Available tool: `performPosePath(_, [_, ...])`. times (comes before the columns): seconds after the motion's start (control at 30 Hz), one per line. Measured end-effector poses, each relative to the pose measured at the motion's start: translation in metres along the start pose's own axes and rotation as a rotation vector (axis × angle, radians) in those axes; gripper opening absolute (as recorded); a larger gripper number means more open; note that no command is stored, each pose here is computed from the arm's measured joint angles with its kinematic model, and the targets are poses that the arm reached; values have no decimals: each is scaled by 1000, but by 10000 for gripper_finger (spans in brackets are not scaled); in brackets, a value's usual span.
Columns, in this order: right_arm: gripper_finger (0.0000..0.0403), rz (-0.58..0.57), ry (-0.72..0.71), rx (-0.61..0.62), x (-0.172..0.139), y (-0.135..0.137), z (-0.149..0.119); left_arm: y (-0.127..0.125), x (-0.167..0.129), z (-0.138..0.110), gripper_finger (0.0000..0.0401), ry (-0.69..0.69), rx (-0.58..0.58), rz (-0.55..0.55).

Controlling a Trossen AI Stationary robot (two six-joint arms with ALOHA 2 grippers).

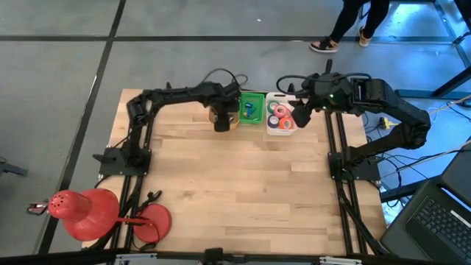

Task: Pick and place Stapler, Stapler remover, tape
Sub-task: Return to Home Position

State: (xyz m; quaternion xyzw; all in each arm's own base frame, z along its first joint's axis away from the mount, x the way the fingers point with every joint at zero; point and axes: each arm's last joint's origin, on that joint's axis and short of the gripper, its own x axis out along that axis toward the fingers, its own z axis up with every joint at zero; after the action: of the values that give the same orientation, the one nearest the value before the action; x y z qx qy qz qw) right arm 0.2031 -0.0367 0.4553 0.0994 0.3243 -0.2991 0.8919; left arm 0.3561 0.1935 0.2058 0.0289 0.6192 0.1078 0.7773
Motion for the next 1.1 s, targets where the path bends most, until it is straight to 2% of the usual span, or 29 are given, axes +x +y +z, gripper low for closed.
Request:
performPosePath(0.1, [212,-44,22,-15,-1,-3,-4,6,-48,5,154,-253,-145,-156])
performPosePath(0.2, [212,-60,24,-15,-4,-5,-5,6,-105,7,158,-523,-213,-271])
performPosePath(0.37, [212,-64,34,-21,-7,-7,-8,-20,-205,-13,152,-928,-162,-275])
performPosePath(0.5, [212,-72,49,-28,-10,-11,-13,-59,-255,-50,145,-1156,-132,-273])
performPosePath(0.6, [212,-71,44,-27,-12,-12,-16,-86,-267,-83,141,-1251,-155,-241])
performPosePath(0.73, [212,-65,31,-36,-10,-12,-16,-107,-264,-127,139,-1309,-245,-216])
performPosePath(0.9, [212,-65,33,-55,-6,-10,-17,-118,-250,-171,138,-1424,-359,-261])
performPosePath(1.1, [212,-39,60,-64,-1,-8,-21,-122,-220,-205,132,-1437,-520,-248])
